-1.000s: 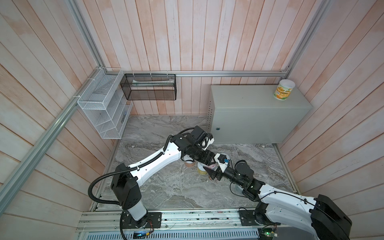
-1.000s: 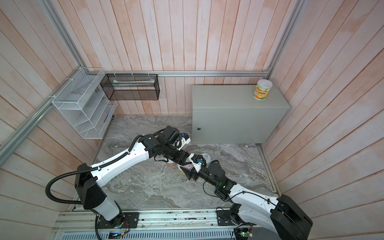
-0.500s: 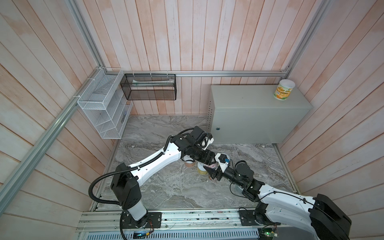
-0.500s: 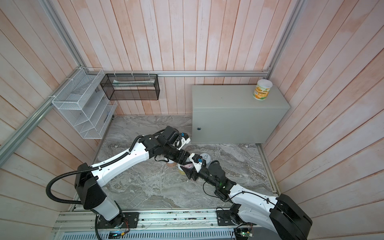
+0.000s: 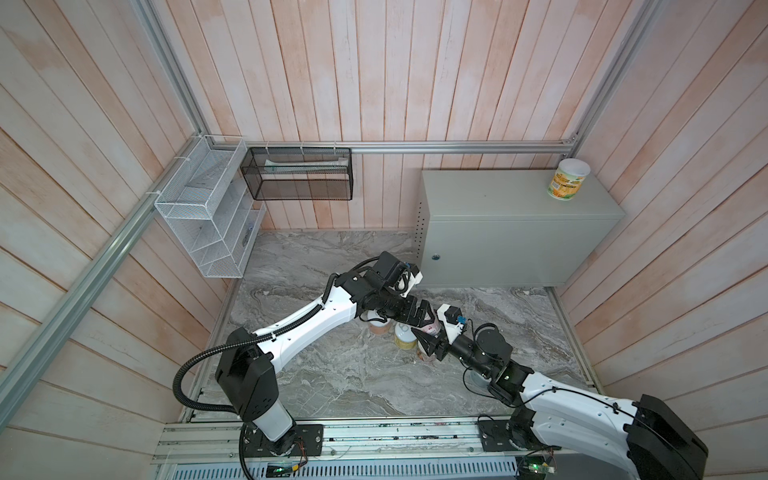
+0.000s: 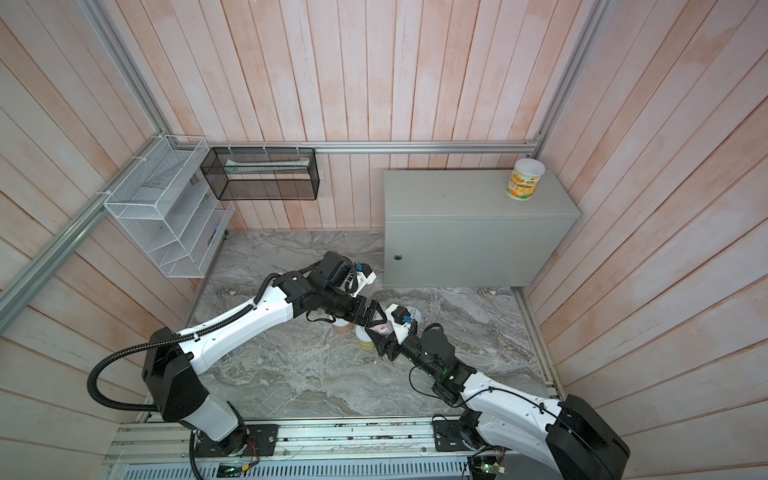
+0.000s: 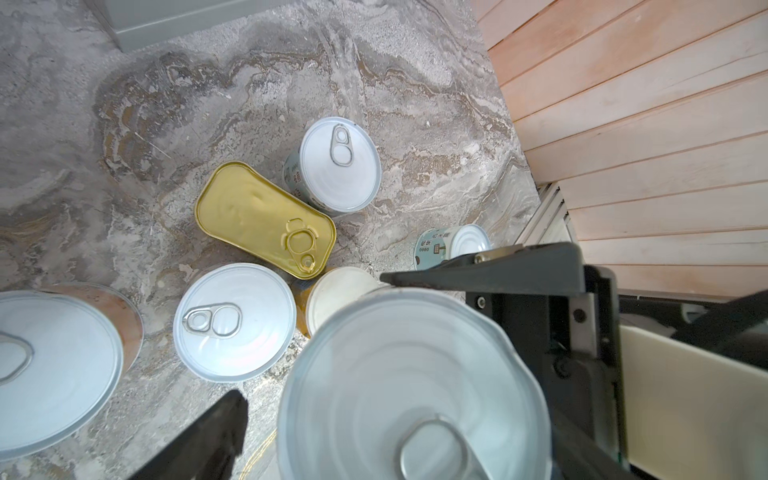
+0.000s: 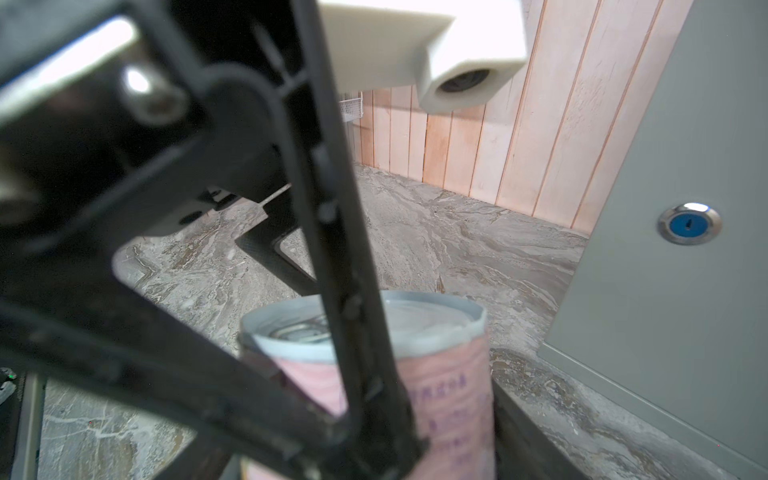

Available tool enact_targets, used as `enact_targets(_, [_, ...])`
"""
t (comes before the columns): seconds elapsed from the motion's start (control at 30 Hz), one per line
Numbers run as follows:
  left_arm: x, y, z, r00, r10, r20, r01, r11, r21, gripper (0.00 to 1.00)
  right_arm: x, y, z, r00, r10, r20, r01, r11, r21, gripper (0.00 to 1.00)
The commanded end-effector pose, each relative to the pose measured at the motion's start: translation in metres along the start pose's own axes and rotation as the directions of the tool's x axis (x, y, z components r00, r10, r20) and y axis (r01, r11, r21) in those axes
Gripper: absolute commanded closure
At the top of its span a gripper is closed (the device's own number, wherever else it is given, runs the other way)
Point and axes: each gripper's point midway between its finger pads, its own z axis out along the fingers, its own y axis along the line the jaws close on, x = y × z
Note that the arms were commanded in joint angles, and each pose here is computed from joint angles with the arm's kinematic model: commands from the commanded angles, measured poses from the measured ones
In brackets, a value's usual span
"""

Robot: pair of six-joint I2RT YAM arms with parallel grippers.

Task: Place and organize the canned foods onto the counter
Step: 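Close the right gripper on the pink can while the left gripper opens, then lift the pink can with the right gripper while the left gripper draws back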

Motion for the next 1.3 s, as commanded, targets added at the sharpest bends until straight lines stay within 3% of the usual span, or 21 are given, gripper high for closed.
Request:
enact_targets(0.0, [-0.011,0.007,-0.016,0.997,-0.021,0.069,0.022,0.999,-0.023,0.00,-0.035,-0.011,-0.005,0.991,0.029,0.131,-0.038,0.997,0.065,0.33])
enact_targets(0.2, [-0.023,0.009,-0.036,0.978,-0.033,0.207,0.037,0.999,-0.016,0.00,-0.036,-0.024,-0.007,0.992,0.043,0.119,-0.060,0.988,0.140,0.33])
enact_targets(0.33, [-0.037,0.005,-0.055,0.927,-0.061,0.371,0.049,0.998,0.044,0.00,-0.040,-0.039,-0.014,0.985,0.091,0.145,-0.122,0.968,0.221,0.33])
enact_targets(0.5, [-0.039,0.019,-0.073,0.871,-0.062,0.487,0.071,0.997,-0.001,0.00,-0.045,-0.045,-0.022,0.982,0.104,0.159,-0.143,0.956,0.257,0.33])
enact_targets(0.7, [-0.028,0.040,-0.069,0.855,-0.041,0.516,0.089,0.994,-0.070,0.00,-0.060,-0.055,-0.041,0.970,0.105,0.217,-0.171,0.935,0.310,0.33])
enact_targets(0.9, [-0.016,0.042,-0.055,0.856,-0.072,0.513,0.088,0.996,-0.008,0.00,-0.082,-0.073,-0.065,0.972,0.027,0.232,-0.128,0.892,0.433,0.33])
enact_targets(1.27, [-0.014,0.037,-0.061,0.850,-0.015,0.526,0.026,1.000,-0.013,0.00,-0.179,-0.103,-0.136,0.929,-0.171,0.329,-0.076,0.780,0.621,0.32])
